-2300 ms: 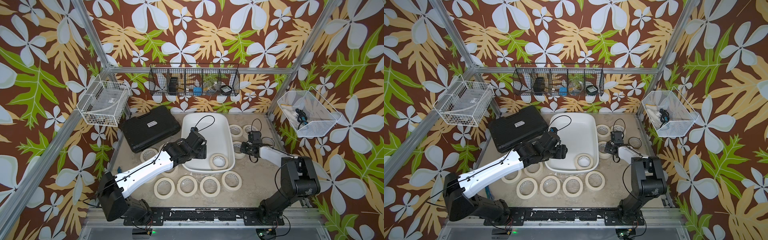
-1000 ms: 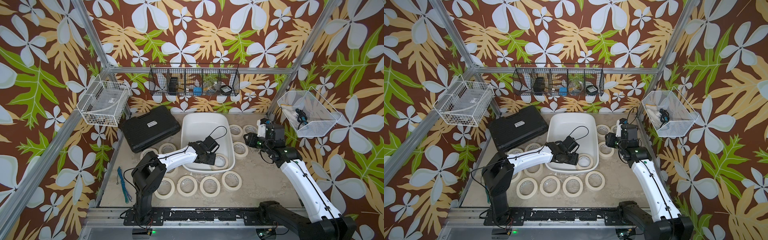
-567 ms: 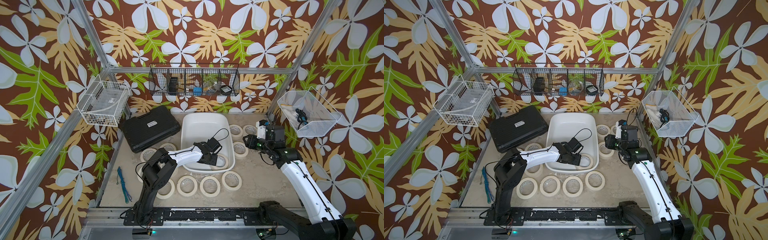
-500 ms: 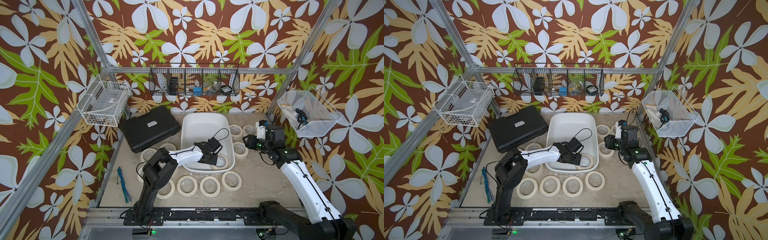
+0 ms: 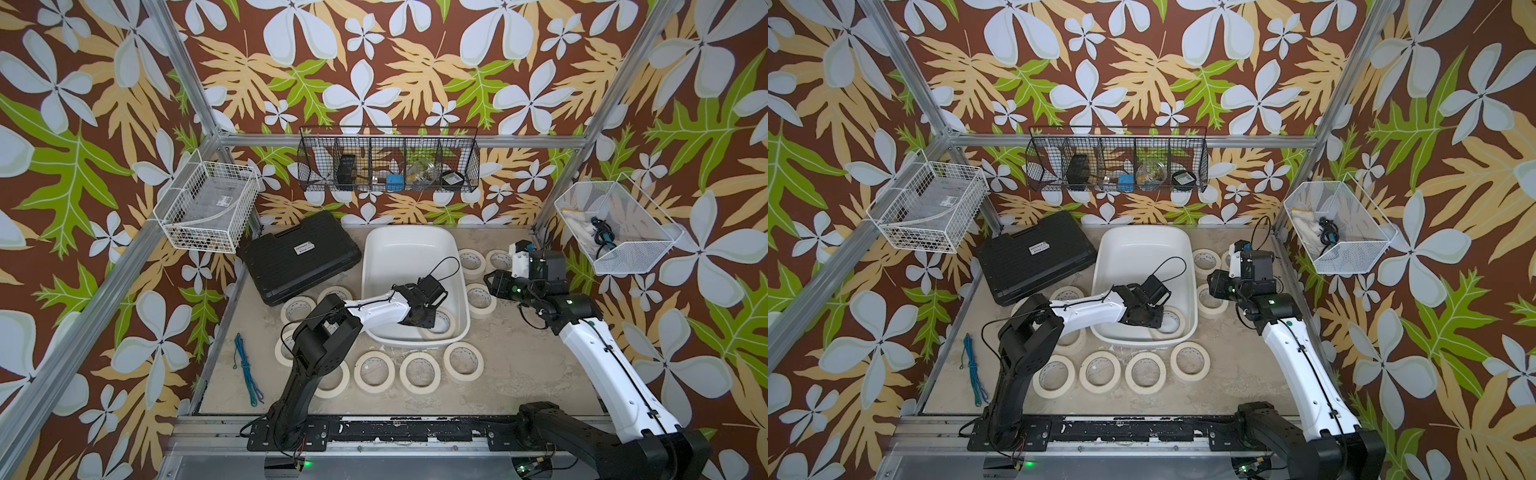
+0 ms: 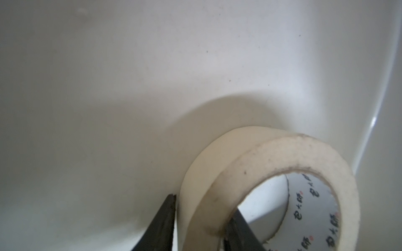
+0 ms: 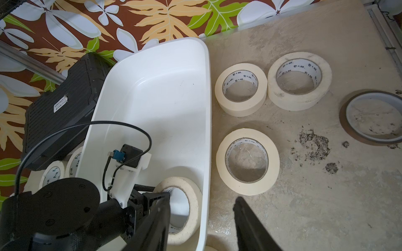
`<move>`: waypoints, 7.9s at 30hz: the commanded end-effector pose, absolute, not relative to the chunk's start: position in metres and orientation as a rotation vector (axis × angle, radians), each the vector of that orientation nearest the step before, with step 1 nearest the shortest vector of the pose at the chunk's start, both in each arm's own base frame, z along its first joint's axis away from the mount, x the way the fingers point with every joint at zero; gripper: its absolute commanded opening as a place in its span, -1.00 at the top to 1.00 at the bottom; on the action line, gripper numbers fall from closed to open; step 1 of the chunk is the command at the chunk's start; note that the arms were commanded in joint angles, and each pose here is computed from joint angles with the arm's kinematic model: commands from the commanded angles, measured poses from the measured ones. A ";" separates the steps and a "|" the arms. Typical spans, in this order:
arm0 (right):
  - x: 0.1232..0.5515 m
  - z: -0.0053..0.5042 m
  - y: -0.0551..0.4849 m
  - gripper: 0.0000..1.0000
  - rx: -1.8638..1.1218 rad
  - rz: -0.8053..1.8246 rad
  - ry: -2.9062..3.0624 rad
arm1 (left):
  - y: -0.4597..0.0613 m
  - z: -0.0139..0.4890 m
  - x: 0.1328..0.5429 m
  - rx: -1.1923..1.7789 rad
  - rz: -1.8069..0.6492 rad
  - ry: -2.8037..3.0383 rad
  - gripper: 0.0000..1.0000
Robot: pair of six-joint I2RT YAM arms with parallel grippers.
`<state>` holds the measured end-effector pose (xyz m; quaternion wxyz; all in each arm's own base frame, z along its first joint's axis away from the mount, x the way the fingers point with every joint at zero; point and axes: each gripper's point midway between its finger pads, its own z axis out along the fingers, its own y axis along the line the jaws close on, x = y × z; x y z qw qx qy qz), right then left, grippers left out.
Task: Take out the art tape in the storage box
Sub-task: Pick up the art tape from the storage box, then place the art tape at the center of the board, then reset both arms
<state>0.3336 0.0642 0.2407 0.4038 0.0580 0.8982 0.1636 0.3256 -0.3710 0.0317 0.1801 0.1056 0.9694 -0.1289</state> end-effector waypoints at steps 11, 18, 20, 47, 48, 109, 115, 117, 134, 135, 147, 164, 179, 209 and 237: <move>0.333 0.256 0.067 -0.02 0.121 0.435 2.233 | -0.345 0.067 0.324 0.201 -0.315 2.670 0.80; 0.332 0.254 0.066 0.00 0.149 0.438 2.219 | -0.326 0.109 0.320 0.171 -0.300 2.614 0.81; 0.332 0.252 0.068 0.00 0.145 0.436 2.221 | -0.321 0.120 0.318 0.159 -0.288 2.605 0.81; 0.307 0.258 0.216 -0.16 -0.402 0.536 2.138 | -0.275 0.198 0.300 0.084 -0.291 2.491 0.82; 0.305 0.259 0.220 -0.16 -0.412 0.537 2.134 | -0.275 0.197 0.300 0.086 -0.284 2.495 0.82; 0.338 0.259 0.169 0.88 -0.198 0.225 2.144 | -0.233 0.286 0.287 -0.087 -0.597 2.167 -0.47; 0.346 0.262 0.102 0.88 -0.011 0.150 2.133 | -0.235 0.282 0.288 -0.076 -0.597 2.176 -0.50; 0.348 0.258 0.075 0.90 0.070 0.123 2.133 | -0.238 0.278 0.289 -0.068 -0.597 2.192 -0.50; 0.328 0.148 -0.066 1.00 0.739 0.088 2.072 | -0.243 0.263 0.289 -0.053 -0.601 2.228 -0.50; 0.327 0.144 -0.069 1.00 0.747 0.067 2.068 | -0.242 0.263 0.289 -0.055 -0.593 2.227 -0.51; 0.289 0.100 -0.110 0.96 0.975 -0.200 2.008 | -0.238 0.261 0.289 -0.063 -0.574 2.228 -0.50; 0.302 0.076 -0.115 1.00 0.973 -0.266 2.107 | -0.240 0.258 0.288 -0.059 -0.578 2.240 -0.50; 0.335 0.053 -0.109 0.77 0.891 -0.248 2.268 | -0.235 0.257 0.287 -0.069 -0.569 2.235 -0.51; 0.340 0.140 -0.024 -0.80 0.482 0.245 2.165 | -0.150 0.267 0.321 -0.273 -0.293 2.003 -1.00; 0.357 0.144 -0.030 -1.00 0.151 -0.035 1.712 | 0.040 0.153 0.307 -0.487 0.194 1.569 -1.00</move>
